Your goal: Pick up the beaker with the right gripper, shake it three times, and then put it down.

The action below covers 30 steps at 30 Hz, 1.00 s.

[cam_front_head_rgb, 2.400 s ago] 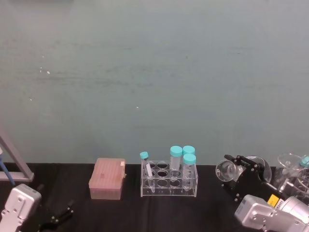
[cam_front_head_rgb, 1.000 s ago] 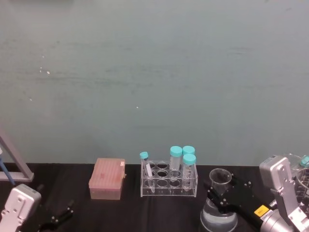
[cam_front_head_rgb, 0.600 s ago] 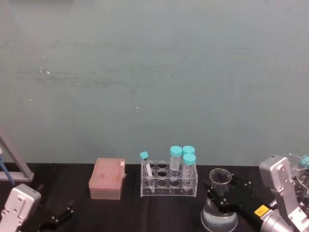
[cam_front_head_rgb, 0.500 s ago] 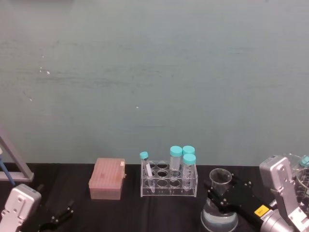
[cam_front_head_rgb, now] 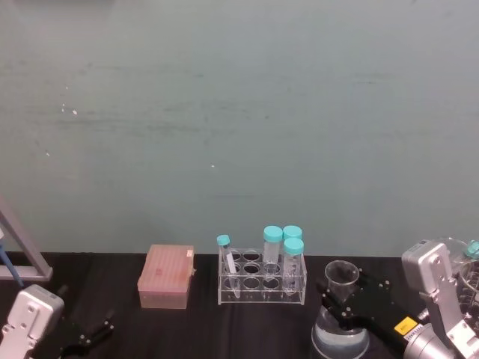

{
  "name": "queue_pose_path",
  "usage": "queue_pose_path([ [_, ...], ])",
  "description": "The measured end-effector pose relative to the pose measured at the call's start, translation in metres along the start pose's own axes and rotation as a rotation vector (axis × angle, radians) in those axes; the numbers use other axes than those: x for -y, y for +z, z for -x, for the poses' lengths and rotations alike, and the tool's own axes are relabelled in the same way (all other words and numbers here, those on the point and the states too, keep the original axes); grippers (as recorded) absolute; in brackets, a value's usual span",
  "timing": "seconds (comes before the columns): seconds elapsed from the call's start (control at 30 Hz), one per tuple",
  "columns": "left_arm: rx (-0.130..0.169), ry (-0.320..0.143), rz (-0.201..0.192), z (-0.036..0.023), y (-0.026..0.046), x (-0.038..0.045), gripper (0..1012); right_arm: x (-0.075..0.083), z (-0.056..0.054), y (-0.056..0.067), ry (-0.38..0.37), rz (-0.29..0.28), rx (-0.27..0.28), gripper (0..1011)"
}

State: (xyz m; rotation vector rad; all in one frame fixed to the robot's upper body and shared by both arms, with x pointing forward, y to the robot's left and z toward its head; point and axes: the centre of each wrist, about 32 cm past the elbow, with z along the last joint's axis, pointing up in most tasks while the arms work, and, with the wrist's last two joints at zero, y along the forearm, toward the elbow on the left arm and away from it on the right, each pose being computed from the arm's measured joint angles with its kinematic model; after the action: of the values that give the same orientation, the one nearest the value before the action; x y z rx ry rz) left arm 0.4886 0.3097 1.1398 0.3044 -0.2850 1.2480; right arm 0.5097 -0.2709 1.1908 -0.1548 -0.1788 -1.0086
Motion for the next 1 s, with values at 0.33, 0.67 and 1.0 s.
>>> queue_pose_path([
  [0.33,0.0,0.0,0.0,0.0,0.0,0.0,1000,0.0,0.0,-0.003,0.03,-0.015,-0.075,449],
  [0.67,0.0,0.0,0.0,0.0,0.0,0.0,1000,0.005,0.005,-0.012,0.093,-0.11,-0.765,449],
  [1.0,0.0,0.0,0.0,0.0,0.0,0.0,1000,0.007,0.009,-0.015,0.11,-0.121,-1.028,450],
])
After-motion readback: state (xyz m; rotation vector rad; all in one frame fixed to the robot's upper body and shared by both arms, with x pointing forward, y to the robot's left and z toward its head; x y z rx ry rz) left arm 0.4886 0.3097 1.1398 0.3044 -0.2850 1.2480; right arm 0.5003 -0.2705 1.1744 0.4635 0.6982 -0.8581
